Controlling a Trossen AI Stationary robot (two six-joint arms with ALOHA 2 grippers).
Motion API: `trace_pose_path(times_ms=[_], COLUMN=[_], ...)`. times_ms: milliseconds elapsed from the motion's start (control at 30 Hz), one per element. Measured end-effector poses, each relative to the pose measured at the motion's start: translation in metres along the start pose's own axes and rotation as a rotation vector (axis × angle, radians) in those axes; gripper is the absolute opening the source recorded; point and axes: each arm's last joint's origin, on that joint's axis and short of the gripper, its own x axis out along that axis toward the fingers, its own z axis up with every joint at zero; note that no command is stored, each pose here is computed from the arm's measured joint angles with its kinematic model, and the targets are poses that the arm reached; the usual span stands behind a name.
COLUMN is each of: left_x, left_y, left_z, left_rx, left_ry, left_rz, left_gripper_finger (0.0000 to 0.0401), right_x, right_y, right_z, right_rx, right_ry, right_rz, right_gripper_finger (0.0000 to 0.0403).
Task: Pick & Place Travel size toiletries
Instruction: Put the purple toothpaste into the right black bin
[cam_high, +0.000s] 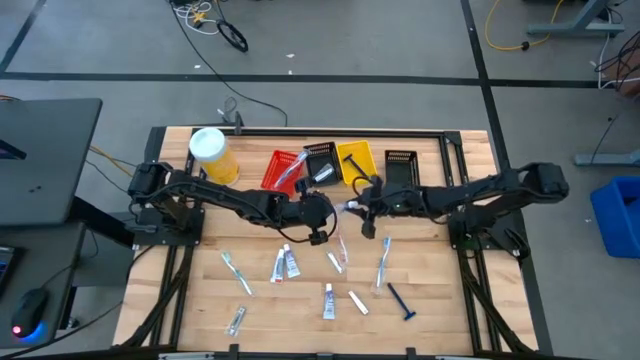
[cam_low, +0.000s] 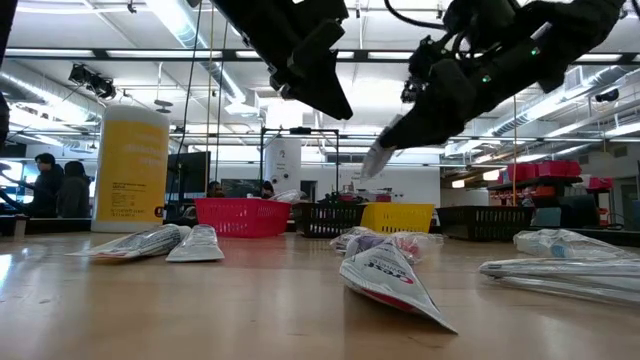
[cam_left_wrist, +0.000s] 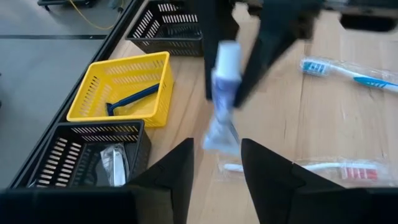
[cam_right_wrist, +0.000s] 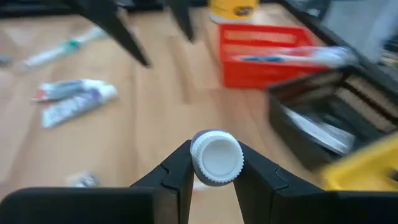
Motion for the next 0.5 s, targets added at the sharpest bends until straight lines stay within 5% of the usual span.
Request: trace_pose_path(times_ms=[267, 500], left_x=[0.0, 0.0], left_y=[0.0, 0.0], left_z=[0.0, 0.0], left_rx=[-0.026, -0.043], left_ry=[-0.001, -0.004], left_rz=[0.0, 0.004], left_gripper_finger=[0.0148, 0.0148], right_x=[-0.057, -0.081], right_y=[-0.028, -0.066], right_z=[0.004, -0.012], right_rx=[-0.018, 0.209], right_ry=[0.108, 0.173], right_rz=[-0.43, -0.677], right_gripper_finger=[0.0103, 0.0103])
